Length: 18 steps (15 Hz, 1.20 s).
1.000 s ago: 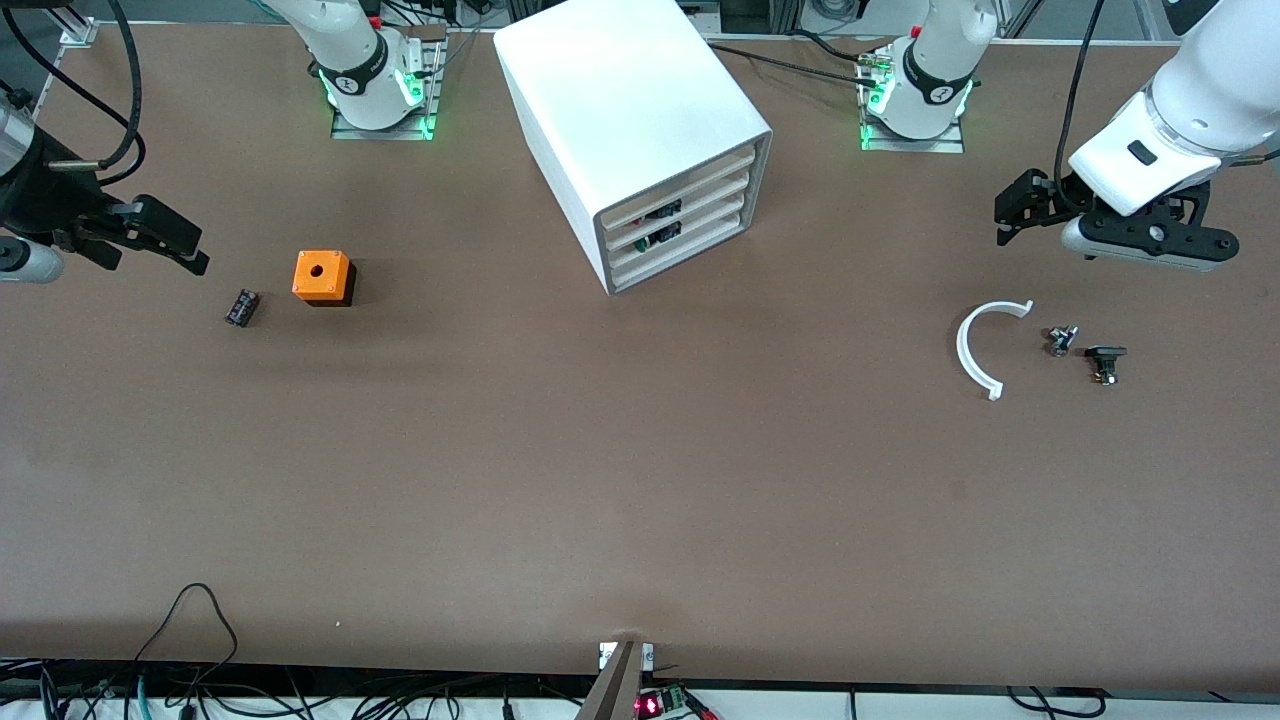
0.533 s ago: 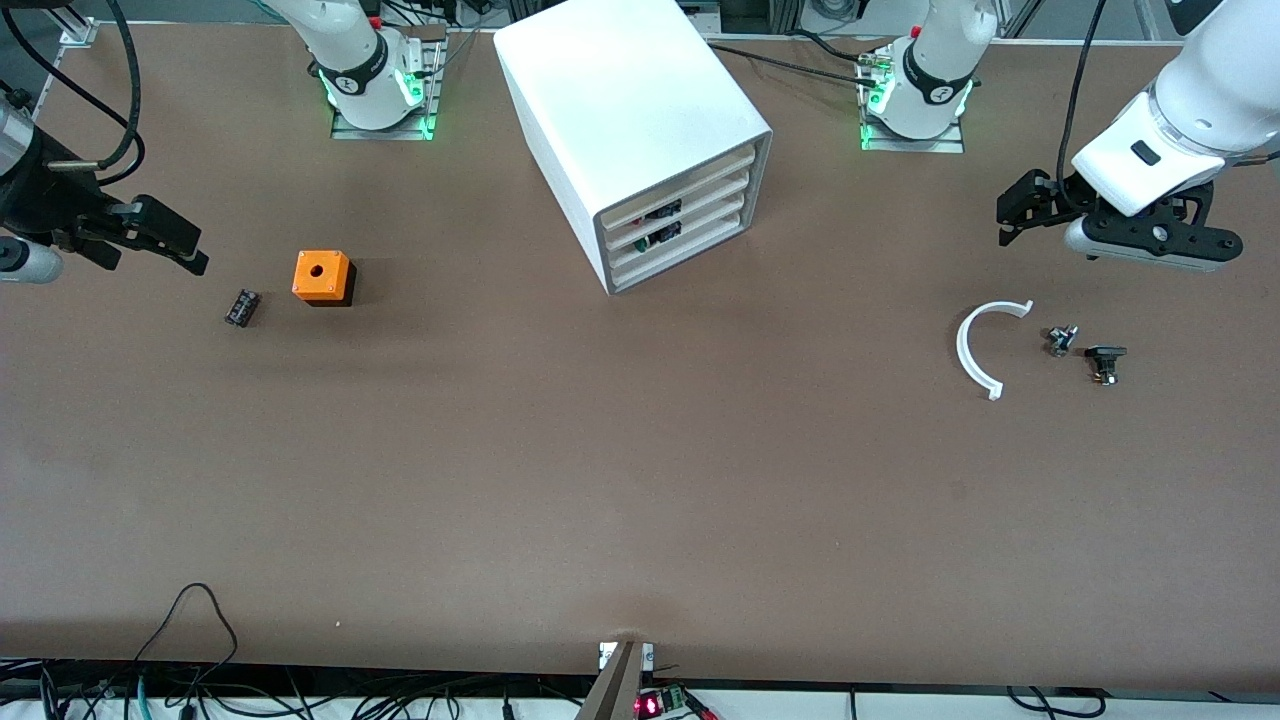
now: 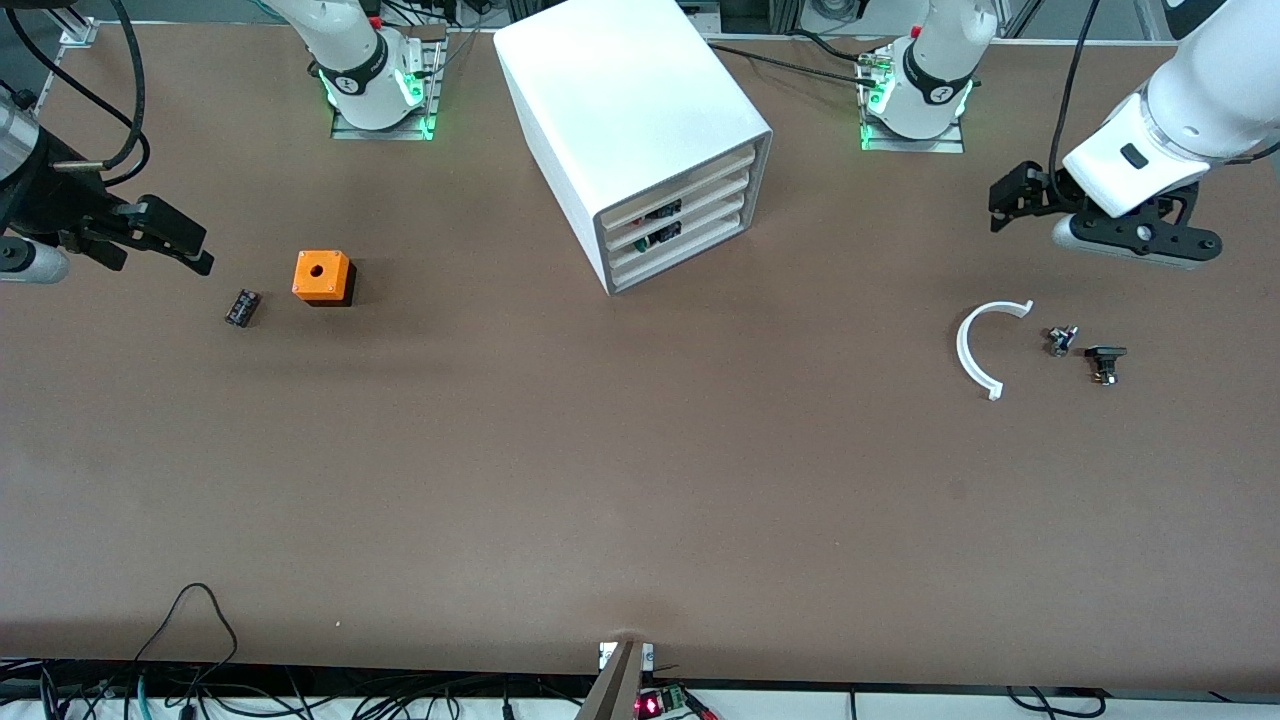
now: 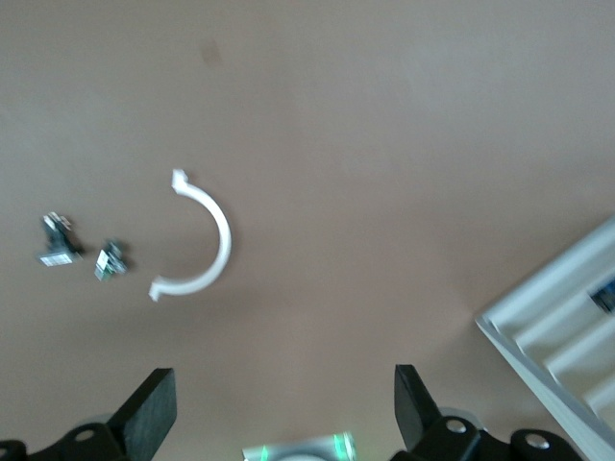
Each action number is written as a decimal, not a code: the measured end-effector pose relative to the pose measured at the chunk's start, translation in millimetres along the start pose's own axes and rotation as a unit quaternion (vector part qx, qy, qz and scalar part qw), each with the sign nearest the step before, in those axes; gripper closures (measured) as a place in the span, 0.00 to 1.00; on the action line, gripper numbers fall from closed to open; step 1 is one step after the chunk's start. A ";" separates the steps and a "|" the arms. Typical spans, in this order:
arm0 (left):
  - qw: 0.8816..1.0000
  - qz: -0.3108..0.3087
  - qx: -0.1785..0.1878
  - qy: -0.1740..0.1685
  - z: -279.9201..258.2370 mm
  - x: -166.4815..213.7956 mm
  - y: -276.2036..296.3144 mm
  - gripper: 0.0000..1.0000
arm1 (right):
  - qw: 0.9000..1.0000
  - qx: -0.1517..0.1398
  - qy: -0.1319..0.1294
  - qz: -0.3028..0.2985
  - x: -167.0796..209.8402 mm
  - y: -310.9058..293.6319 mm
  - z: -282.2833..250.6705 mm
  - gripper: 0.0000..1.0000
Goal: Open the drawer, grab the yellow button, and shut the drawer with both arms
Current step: 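Reach the left gripper to the drawer handle and grasp it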
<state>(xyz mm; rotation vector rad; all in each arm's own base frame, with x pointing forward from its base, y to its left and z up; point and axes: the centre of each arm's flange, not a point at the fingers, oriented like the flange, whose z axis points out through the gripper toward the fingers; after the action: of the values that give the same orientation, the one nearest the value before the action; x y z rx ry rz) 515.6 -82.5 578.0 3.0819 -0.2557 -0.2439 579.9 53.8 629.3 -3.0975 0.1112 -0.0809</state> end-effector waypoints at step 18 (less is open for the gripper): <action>0.895 0.137 -0.416 -0.082 162.9 15.7 72.8 0.07 | 0.995 -0.012 -0.098 0.005 37.9 -0.9 133.3 0.00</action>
<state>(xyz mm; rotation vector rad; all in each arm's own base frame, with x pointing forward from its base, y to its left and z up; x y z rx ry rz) 493.2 -161.2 418.7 2.1491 -0.4442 -0.4556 624.9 57.2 498.2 -3.1064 0.1208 0.2261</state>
